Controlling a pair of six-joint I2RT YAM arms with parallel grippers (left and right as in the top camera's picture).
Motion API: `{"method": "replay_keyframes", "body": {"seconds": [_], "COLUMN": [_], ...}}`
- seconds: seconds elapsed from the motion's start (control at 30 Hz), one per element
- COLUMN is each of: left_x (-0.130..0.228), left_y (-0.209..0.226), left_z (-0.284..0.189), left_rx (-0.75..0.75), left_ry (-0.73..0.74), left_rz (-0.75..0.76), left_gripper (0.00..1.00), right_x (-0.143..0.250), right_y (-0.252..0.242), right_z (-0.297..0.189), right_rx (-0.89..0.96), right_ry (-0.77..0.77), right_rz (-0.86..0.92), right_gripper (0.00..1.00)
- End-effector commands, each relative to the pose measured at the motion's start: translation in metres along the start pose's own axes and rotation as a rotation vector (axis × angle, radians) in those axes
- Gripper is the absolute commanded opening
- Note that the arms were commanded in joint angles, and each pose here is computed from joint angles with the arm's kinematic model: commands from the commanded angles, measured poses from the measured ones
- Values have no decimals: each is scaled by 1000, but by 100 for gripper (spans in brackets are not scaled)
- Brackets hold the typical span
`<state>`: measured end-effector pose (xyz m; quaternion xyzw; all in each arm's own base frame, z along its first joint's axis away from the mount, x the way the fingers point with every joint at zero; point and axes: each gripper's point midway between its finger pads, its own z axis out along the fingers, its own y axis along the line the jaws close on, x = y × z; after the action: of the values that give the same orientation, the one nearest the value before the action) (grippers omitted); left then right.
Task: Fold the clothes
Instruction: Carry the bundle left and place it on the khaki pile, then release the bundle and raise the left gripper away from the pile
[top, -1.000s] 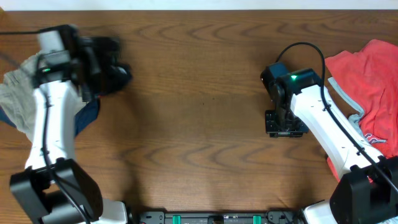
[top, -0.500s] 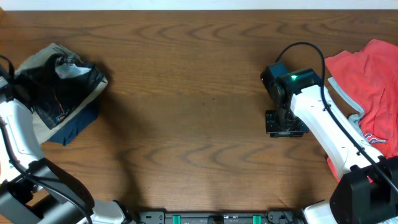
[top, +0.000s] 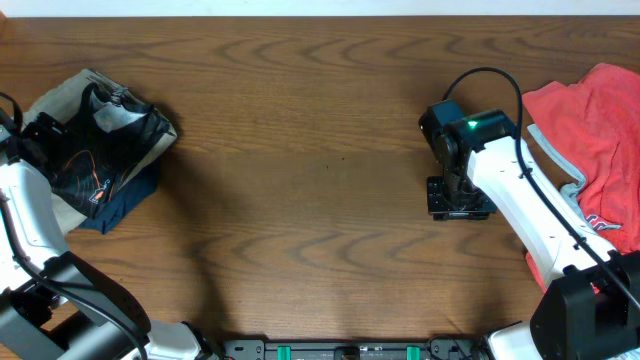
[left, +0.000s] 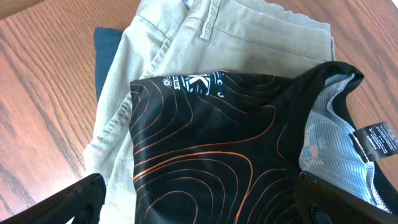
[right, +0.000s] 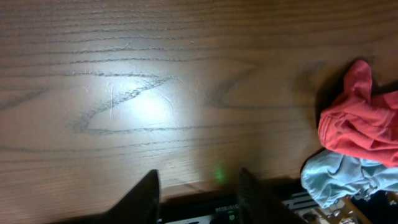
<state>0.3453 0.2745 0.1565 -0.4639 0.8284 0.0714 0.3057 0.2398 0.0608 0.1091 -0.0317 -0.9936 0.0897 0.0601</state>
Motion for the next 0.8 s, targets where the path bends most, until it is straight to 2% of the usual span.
{"method": "replay_keyframes", "body": {"seconds": [0.0, 0.07, 0.2, 0.33, 0.43, 0.57, 0.67, 0.77], "left_x": [3, 8, 24, 56, 92, 159, 213, 264], "left_y": [-1, -15, -54, -111, -158, -211, -232, -235], "left_z": [1, 1, -2, -11, -22, -37, -48, -59], "left_rx": [13, 69, 160, 244, 318, 403, 439, 442], "left_ry": [14, 33, 64, 93, 121, 193, 266, 360], "left_rz": [-12, -9, 54, 226, 387, 593, 749, 909], "left_gripper": [98, 98, 98, 98, 98, 98, 98, 98], "right_x": [-3, -5, -14, -26, -36, -44, -52, -61], "right_y": [-3, 0, 11, 27, 37, 51, 55, 48], "right_z": [-4, -4, -5, -8, -11, -16, -20, -23], "right_rx": [-5, -18, -74, -157, -212, -291, -378, -460], "right_ry": [-24, -33, -65, -107, -142, -169, -172, -175], "right_rz": [5, 7, 11, 14, 13, 3, 22, 48], "right_gripper": [49, 60, 75, 99, 99, 99, 99, 99]}}
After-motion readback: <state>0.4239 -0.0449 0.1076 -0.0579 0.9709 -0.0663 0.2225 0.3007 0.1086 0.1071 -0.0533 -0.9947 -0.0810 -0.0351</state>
